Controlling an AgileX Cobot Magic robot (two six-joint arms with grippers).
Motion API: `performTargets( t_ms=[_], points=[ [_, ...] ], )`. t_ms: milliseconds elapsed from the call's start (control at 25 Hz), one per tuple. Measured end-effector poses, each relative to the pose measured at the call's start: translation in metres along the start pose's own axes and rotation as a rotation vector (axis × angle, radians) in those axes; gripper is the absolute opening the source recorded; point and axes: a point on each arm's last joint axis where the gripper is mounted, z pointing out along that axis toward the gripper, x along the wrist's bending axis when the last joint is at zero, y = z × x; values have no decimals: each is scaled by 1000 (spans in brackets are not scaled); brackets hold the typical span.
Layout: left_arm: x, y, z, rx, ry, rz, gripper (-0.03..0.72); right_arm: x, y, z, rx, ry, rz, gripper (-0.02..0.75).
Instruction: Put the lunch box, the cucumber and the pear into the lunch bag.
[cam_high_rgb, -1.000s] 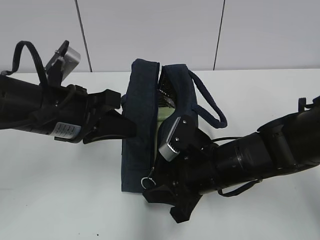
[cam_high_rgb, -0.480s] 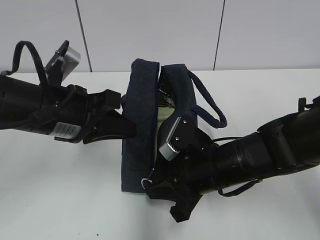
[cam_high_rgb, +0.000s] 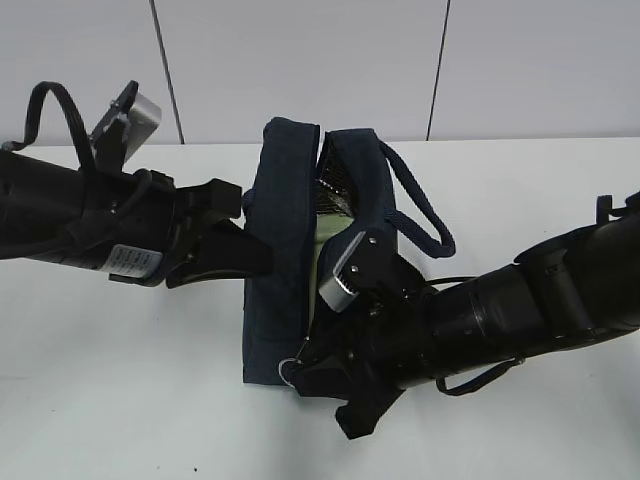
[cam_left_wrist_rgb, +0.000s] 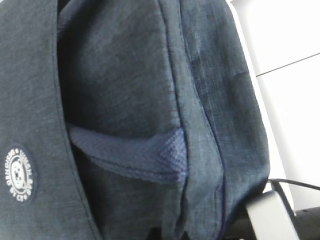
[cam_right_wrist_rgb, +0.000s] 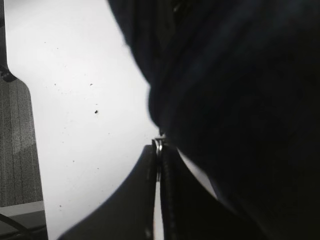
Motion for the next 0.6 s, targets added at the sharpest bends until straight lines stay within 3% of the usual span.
performTargets(
  t_ms=[600],
  points=[
    [0, -1, 0, 10, 3, 13, -15, 14, 14, -19, 40, 37, -61, 6]
  ],
)
